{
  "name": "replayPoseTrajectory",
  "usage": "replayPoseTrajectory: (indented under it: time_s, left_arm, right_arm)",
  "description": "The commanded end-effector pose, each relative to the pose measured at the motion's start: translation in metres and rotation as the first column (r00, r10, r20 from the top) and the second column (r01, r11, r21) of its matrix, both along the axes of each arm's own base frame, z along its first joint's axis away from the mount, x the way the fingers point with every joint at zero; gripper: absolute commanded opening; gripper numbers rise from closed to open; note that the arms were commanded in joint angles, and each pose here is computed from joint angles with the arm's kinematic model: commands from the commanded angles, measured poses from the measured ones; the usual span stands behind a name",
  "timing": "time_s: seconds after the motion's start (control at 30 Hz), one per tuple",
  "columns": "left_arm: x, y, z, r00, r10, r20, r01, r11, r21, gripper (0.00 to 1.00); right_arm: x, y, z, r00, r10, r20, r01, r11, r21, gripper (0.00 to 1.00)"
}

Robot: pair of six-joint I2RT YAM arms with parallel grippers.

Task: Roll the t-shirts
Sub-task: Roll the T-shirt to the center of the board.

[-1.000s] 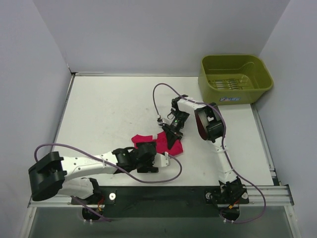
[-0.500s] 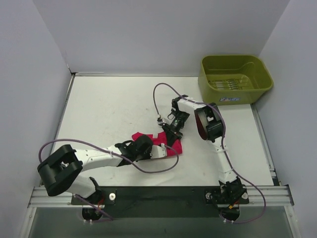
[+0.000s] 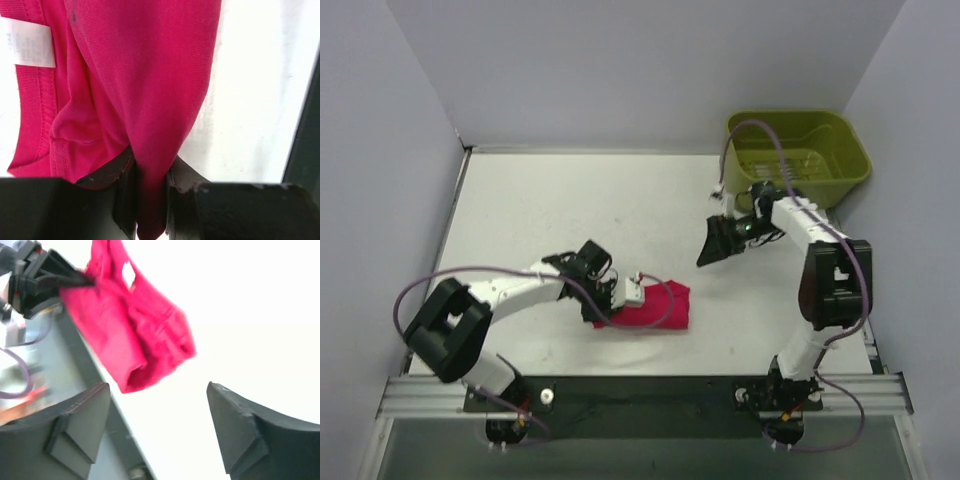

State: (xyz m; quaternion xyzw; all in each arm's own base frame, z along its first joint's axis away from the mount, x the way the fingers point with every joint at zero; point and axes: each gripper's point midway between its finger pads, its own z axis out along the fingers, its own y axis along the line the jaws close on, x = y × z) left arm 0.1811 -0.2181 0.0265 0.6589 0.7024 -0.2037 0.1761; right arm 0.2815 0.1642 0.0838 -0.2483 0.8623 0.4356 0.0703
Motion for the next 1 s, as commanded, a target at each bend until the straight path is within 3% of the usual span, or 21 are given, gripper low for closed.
replayPoseTrajectory:
  time_s: [0.0, 0.03, 0.07, 0.1, 0.17, 0.2, 0.23, 0.27, 0.37, 0.53, 0.77, 0.97]
  left_arm:
    - [-0.037, -0.007, 0.001, 0.960, -0.091, -0.266, 0.079, 0.995, -0.054, 0.20]
    - [-0.036, -0.008, 0.004, 0.952, -0.086, -0.293, 0.071, 0.995, -0.064, 0.20]
    - [-0.033, -0.015, 0.009, 0.948, -0.101, -0.303, 0.076, 0.993, -0.093, 0.20]
    - [-0.032, -0.016, 0.006, 0.936, -0.100, -0.336, 0.074, 0.993, -0.089, 0.20]
    - [-0.032, -0.020, 0.009, 0.913, -0.119, -0.391, 0.085, 0.991, -0.104, 0.20]
    - [-0.032, -0.019, 0.008, 0.905, -0.120, -0.407, 0.087, 0.991, -0.100, 0.20]
    - [-0.036, -0.016, 0.010, 0.892, -0.138, -0.431, 0.106, 0.990, -0.097, 0.20]
    - [-0.035, -0.017, 0.010, 0.881, -0.143, -0.451, 0.110, 0.989, -0.099, 0.20]
    - [-0.037, -0.012, 0.009, 0.853, -0.152, -0.499, 0.122, 0.988, -0.092, 0.20]
    - [-0.037, -0.008, 0.008, 0.846, -0.146, -0.513, 0.117, 0.989, -0.089, 0.20]
    - [-0.034, -0.007, 0.007, 0.841, -0.133, -0.524, 0.109, 0.991, -0.077, 0.20]
    - [-0.033, -0.004, 0.008, 0.829, -0.140, -0.542, 0.112, 0.990, -0.084, 0.20]
  right_arm:
    - [-0.001, -0.013, 0.048, 0.875, 0.042, 0.482, -0.024, 0.999, -0.044, 0.89]
    - [-0.002, -0.024, 0.046, 0.819, 0.073, 0.569, -0.002, 0.992, -0.124, 1.00]
    - [0.002, -0.021, 0.055, 0.707, 0.117, 0.697, -0.018, 0.989, -0.148, 1.00]
    - [-0.028, -0.023, 0.051, 0.613, 0.167, 0.772, -0.044, 0.983, -0.177, 1.00]
    - [-0.049, -0.009, 0.049, 0.374, 0.303, 0.877, -0.135, 0.953, -0.271, 1.00]
    - [-0.061, -0.006, 0.066, 0.241, 0.286, 0.928, -0.126, 0.957, -0.262, 1.00]
    - [-0.072, -0.005, 0.042, 0.218, 0.295, 0.931, -0.132, 0.954, -0.271, 1.00]
    - [-0.087, 0.005, 0.052, 0.119, 0.279, 0.953, -0.180, 0.950, -0.256, 1.00]
    - [-0.115, 0.023, 0.037, 0.022, 0.289, 0.957, -0.296, 0.916, -0.270, 1.00]
    - [-0.120, 0.043, 0.023, -0.020, 0.358, 0.934, -0.342, 0.875, -0.342, 1.00]
    - [-0.120, 0.069, -0.001, 0.048, 0.397, 0.917, -0.426, 0.838, -0.340, 0.99]
    - [-0.122, 0.076, -0.021, 0.166, 0.458, 0.873, -0.457, 0.821, -0.343, 0.90]
